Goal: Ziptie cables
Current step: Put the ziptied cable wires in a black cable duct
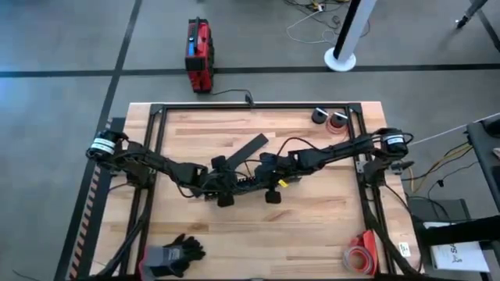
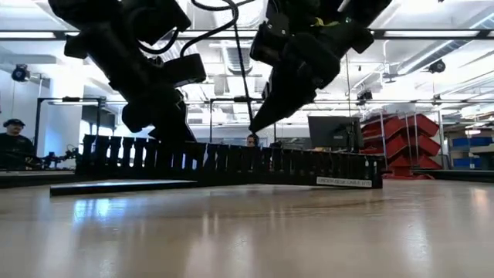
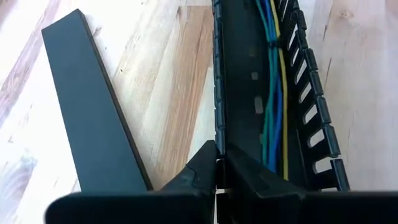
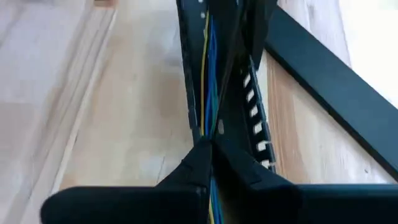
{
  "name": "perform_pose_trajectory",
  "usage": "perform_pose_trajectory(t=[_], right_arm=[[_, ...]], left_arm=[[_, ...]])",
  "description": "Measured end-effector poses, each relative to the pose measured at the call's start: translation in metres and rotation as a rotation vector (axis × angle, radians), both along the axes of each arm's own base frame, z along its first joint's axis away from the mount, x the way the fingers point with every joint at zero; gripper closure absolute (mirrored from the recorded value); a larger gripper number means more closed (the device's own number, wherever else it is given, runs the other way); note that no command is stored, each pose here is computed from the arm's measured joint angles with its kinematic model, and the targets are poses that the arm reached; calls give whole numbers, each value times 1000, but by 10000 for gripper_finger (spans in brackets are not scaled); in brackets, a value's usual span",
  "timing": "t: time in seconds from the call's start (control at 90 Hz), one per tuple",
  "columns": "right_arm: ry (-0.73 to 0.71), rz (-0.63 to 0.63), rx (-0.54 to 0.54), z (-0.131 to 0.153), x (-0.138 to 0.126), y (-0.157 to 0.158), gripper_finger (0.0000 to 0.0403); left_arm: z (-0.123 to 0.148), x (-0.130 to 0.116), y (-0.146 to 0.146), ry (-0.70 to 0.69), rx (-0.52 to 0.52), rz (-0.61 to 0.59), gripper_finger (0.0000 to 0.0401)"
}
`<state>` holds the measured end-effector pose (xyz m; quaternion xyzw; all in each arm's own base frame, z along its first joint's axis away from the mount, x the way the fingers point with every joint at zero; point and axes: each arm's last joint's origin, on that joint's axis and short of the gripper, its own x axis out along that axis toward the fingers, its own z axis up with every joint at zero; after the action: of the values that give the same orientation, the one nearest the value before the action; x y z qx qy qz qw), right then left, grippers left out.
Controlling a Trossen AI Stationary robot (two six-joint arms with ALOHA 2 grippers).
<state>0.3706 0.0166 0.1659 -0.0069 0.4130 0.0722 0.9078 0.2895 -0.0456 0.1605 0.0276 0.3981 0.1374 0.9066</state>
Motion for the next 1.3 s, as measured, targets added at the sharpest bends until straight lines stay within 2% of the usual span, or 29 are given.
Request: perform_pose_trajectory(t=[0.422, 0.622, 0.778, 0.978, 1.3], right_arm=[[-2, -9, 8, 0, 0, 0, 403], [16, -63, 44, -1, -1, 0, 401], [21, -144, 78, 0, 0, -1, 374], [22, -174, 108, 10, 5, 0, 345], [73, -229, 163, 15, 4, 1, 392]], left_arm=[[0, 0, 0, 0, 0, 0, 395], [0, 0, 0, 1, 0, 0, 395], [0, 0, 0, 1, 1, 0, 395], [0, 0, 0, 1, 0, 0, 395], [0, 0, 0, 0, -2, 3, 395]])
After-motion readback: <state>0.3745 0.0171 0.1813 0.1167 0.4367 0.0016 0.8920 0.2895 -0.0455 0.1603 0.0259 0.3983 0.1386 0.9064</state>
